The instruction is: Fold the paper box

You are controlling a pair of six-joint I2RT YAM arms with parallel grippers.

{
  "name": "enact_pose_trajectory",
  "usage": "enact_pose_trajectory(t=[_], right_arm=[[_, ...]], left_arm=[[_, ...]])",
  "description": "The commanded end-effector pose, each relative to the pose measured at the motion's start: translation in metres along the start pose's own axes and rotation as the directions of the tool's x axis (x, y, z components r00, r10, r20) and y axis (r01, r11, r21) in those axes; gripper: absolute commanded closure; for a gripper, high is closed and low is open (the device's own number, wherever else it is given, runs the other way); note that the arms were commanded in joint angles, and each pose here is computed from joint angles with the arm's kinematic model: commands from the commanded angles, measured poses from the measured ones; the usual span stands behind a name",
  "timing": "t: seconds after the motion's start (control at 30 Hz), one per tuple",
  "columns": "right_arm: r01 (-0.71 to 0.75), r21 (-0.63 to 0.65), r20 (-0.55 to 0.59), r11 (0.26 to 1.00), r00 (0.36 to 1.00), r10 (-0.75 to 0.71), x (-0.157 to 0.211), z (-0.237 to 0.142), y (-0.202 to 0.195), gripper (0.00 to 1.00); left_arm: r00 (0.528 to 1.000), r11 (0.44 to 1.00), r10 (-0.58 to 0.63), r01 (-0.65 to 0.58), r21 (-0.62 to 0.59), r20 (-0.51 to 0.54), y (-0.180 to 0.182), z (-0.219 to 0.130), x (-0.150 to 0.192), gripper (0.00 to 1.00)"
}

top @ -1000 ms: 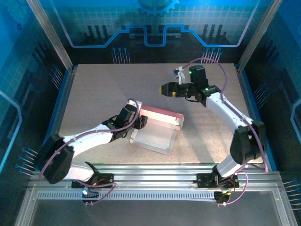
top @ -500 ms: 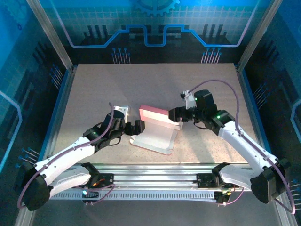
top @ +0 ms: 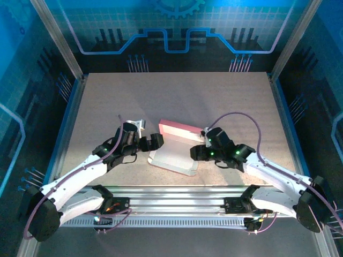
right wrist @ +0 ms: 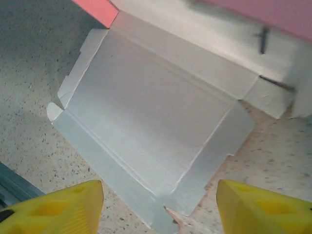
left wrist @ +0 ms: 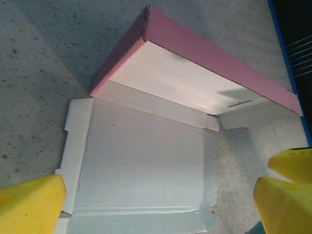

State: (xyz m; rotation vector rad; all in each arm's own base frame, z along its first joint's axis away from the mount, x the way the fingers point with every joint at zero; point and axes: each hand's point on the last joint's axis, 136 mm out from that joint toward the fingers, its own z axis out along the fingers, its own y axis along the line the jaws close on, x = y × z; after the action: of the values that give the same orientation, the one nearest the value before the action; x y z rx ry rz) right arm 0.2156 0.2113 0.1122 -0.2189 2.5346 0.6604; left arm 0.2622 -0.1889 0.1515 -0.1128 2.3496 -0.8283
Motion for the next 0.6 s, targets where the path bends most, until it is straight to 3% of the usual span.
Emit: enact_pose_trajectory(t=[0.0, 0.27, 0.57], right_arm=[[-0.022, -0.04, 0.048, 0.999, 0.999, 0.024, 0.001, 0.012, 0.018, 0.35], [-0.018, -0.131, -0.011, 0.991, 1.0, 0.017, 0.038, 0.039, 0.043, 0.32], [-0.053, -0.119, -0.103, 0.991, 0.994, 0.041, 0.063, 0.06, 0.031, 0.31]], left_arm=[[0.998, 0.997, -0.043, 0.046, 0.056, -0.05, -0.007, 0.006, 0.009, 0.01], [0.985, 0.988, -0.151, 0.154, 0.028, -0.08, 0.014, 0.021, 0.032, 0.01], [0.972, 0.972, -0.234, 0.234, -0.014, 0.013, 0.033, 0.011, 0.036, 0.01]])
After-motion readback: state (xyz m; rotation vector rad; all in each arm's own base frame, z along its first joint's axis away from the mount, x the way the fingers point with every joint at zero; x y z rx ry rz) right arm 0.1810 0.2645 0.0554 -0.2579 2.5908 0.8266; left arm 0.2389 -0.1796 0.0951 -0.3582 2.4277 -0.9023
